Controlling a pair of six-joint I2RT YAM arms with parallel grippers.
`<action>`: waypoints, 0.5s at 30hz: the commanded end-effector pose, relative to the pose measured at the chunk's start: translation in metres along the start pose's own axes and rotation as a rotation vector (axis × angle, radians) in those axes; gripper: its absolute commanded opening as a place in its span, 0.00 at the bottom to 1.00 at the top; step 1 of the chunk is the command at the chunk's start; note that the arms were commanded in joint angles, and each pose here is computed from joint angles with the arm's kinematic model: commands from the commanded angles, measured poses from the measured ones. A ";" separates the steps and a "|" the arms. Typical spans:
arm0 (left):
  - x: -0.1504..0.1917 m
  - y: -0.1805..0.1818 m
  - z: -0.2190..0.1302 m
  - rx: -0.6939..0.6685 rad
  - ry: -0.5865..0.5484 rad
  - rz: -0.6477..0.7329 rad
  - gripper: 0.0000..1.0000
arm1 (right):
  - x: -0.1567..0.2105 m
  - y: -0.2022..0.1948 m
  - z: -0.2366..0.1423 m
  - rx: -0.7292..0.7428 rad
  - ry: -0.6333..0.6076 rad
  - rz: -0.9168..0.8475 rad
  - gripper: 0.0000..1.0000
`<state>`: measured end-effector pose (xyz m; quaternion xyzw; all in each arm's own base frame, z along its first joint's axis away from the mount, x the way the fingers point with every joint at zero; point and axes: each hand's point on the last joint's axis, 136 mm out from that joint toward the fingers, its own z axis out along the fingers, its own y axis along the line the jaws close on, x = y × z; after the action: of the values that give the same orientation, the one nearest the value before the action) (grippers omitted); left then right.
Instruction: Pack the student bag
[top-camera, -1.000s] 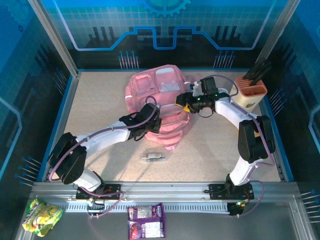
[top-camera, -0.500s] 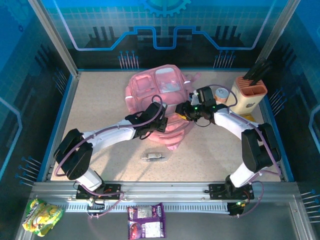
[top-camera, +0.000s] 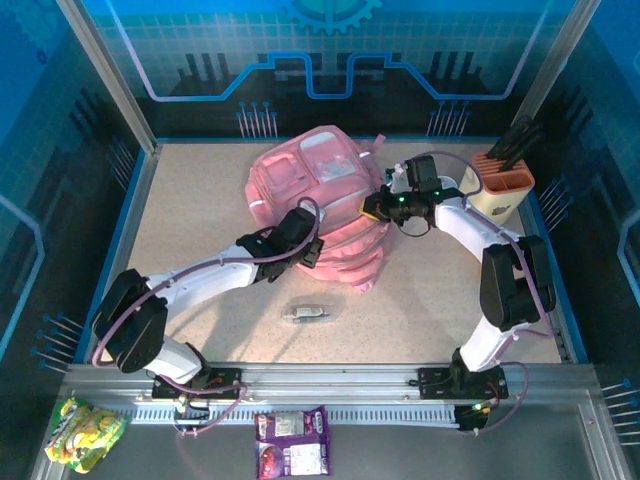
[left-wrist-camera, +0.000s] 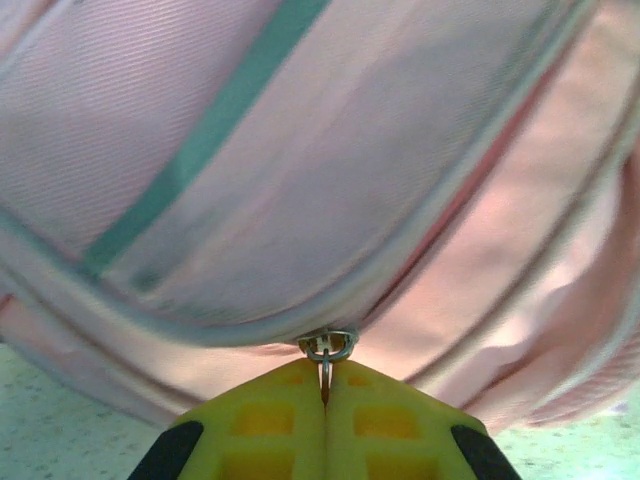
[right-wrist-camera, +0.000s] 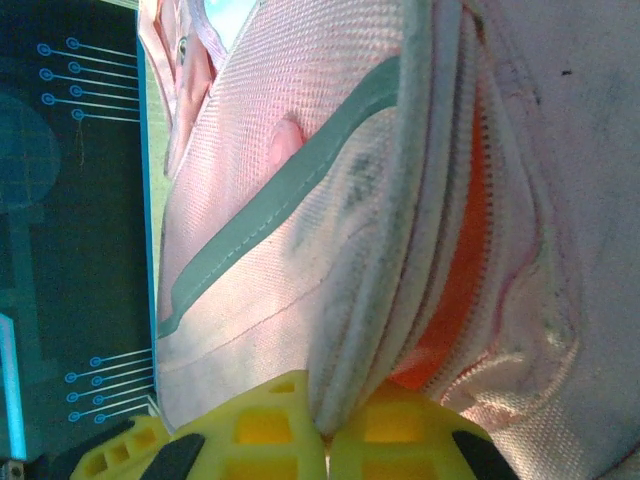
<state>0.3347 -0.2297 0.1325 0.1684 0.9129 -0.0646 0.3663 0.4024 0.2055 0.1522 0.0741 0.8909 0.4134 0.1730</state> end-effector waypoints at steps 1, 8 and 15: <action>0.004 0.053 0.003 -0.124 0.030 -0.037 0.00 | -0.028 -0.007 -0.005 0.016 -0.070 -0.048 0.00; -0.024 0.091 0.005 -0.174 -0.043 -0.205 0.00 | -0.009 0.000 0.007 -0.030 -0.053 -0.023 0.00; -0.033 0.109 0.014 -0.263 0.013 -0.261 0.00 | 0.006 0.017 0.020 -0.054 -0.032 -0.044 0.04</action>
<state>0.3873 -0.1608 0.1271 0.0574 0.9359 -0.0219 0.3469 0.4036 0.2294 0.1473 0.0624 0.8805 0.4320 0.1847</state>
